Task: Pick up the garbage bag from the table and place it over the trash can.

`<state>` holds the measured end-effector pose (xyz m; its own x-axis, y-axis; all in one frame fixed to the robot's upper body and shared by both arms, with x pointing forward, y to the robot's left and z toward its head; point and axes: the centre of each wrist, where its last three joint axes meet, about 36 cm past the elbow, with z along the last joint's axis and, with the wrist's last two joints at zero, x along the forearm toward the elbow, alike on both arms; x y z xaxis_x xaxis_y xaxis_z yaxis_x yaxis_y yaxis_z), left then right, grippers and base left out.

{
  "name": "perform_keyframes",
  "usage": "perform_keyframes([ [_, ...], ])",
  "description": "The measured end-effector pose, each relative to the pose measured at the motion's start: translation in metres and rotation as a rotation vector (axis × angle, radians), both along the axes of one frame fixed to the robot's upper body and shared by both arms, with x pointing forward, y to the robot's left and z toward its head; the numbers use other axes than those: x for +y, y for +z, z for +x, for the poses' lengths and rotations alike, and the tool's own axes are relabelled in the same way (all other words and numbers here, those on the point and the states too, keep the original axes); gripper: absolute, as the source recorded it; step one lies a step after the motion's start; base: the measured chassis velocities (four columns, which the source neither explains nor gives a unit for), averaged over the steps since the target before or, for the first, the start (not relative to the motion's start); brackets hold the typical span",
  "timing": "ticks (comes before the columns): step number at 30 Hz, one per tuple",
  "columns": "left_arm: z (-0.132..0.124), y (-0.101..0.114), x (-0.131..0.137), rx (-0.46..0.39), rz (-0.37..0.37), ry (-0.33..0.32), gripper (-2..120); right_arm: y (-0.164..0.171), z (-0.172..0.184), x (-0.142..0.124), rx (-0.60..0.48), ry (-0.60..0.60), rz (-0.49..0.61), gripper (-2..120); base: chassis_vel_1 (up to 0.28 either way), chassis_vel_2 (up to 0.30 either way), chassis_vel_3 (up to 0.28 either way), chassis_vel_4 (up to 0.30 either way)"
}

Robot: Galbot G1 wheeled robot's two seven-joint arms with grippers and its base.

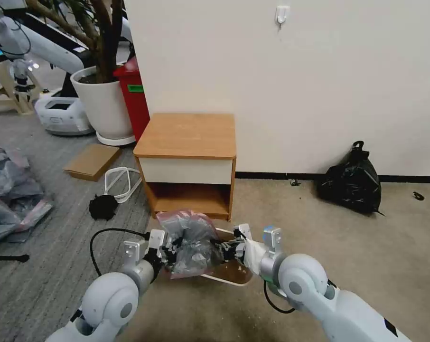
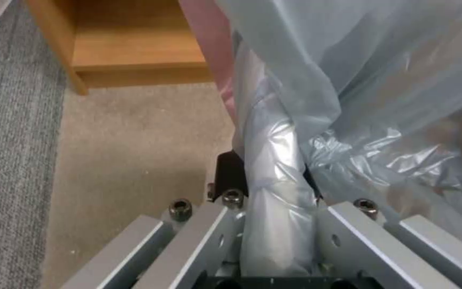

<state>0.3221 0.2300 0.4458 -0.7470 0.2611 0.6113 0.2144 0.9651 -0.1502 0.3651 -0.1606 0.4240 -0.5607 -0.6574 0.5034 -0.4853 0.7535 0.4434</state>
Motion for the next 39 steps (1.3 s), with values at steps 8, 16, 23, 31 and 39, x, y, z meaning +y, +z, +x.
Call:
perform_keyframes([
  [8, 0.004, -0.009, 0.005, 0.012, 0.018, 0.013, 3, 0.016, -0.003, -0.014, -0.044, -0.010, -0.010, 0, 0.000, 0.000, 0.000, 0.000],
  [16, 0.008, -0.023, 0.002, 0.030, 0.028, 0.014, 3, 0.044, 0.000, -0.031, -0.093, -0.012, -0.004, 0, 0.000, 0.000, 0.000, 0.000],
  [23, 0.008, -0.028, -0.002, 0.038, 0.030, 0.006, 3, 0.054, 0.011, -0.035, -0.103, -0.026, -0.019, 0, 0.000, 0.000, 0.000, 0.000],
  [31, 0.002, -0.025, 0.001, 0.005, 0.013, -0.035, 3, 0.044, 0.038, -0.046, -0.042, -0.078, -0.107, 0, 0.000, 0.000, 0.000, 0.000],
  [39, -0.003, -0.024, 0.010, -0.052, -0.003, -0.065, 3, 0.032, 0.047, -0.058, 0.043, -0.103, -0.199, 0, 0.000, 0.000, 0.000, 0.000],
])
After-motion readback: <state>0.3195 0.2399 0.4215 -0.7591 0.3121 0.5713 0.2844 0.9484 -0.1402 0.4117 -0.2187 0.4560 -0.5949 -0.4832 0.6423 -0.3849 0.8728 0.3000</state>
